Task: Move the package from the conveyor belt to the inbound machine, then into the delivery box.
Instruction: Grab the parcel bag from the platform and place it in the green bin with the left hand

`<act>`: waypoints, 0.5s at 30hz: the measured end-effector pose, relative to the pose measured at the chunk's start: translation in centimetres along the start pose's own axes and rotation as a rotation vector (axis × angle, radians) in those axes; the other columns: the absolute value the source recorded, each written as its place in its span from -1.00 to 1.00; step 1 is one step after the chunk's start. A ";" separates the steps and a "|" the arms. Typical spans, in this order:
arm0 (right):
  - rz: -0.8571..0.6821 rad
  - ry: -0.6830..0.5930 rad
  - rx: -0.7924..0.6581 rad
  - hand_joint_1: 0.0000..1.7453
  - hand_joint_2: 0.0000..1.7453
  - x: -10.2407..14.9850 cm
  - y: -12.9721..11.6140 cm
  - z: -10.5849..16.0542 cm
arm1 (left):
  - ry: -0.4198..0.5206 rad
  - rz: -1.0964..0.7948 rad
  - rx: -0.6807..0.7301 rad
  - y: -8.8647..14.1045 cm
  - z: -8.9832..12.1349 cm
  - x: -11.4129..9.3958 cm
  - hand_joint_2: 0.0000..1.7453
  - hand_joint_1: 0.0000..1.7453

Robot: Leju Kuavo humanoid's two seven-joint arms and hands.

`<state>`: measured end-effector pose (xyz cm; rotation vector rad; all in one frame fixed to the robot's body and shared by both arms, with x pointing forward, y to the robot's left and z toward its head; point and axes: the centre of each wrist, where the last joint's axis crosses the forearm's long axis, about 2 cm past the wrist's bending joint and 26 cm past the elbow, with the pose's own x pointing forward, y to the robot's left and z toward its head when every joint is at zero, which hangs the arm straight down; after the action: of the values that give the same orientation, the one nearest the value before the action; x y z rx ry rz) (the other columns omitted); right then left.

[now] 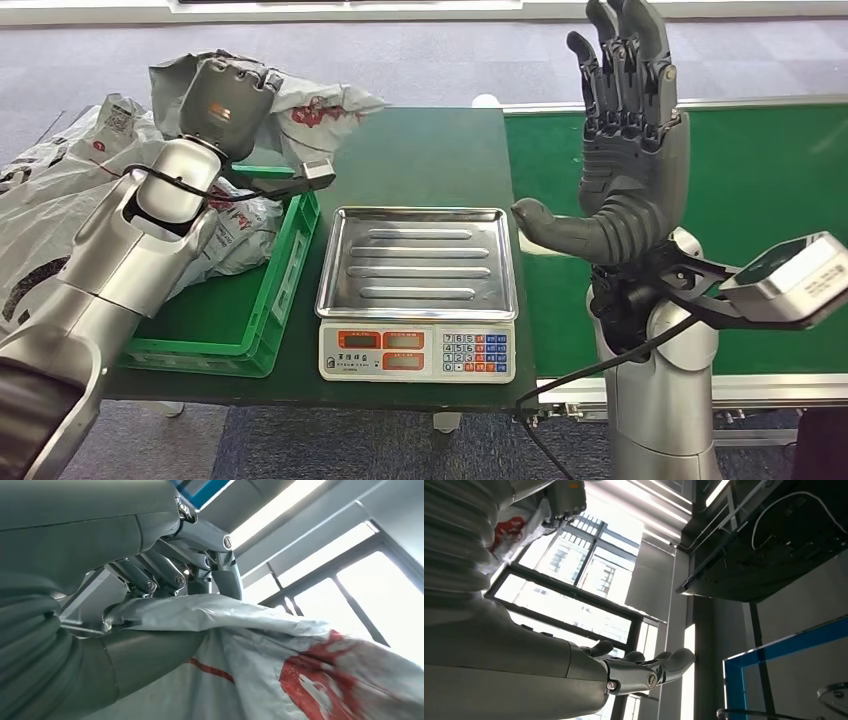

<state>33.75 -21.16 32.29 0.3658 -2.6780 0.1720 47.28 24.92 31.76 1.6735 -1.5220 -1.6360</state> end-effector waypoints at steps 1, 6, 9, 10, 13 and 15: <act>0.000 0.000 0.000 -1.00 1.00 0.0 0.0 0.0 | 0.010 0.004 0.007 0.2 0.0 -0.2 1.00 1.00; 0.001 0.001 -0.002 -1.00 1.00 0.0 0.0 0.0 | 0.031 0.014 0.022 0.5 -0.1 -0.6 1.00 1.00; 0.001 -0.001 -0.004 -1.00 1.00 0.1 0.0 -0.1 | 0.037 0.017 0.022 0.5 -0.1 -0.7 1.00 1.00; 0.001 -0.002 -0.005 -1.00 1.00 0.1 0.0 -0.1 | 0.040 0.017 0.022 0.5 -0.1 -0.7 1.00 1.00; 0.002 -0.003 -0.007 -1.00 1.00 0.1 0.0 -0.1 | 0.053 0.017 0.027 0.6 -0.2 -0.8 1.00 1.00; 0.003 -0.003 -0.007 -1.00 1.00 0.1 0.0 -0.1 | 0.058 0.016 0.034 0.7 -0.3 -1.0 1.00 1.00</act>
<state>33.71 -21.18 32.43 0.3599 -2.6813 0.1625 47.47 25.36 32.93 1.7071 -1.5390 -1.5480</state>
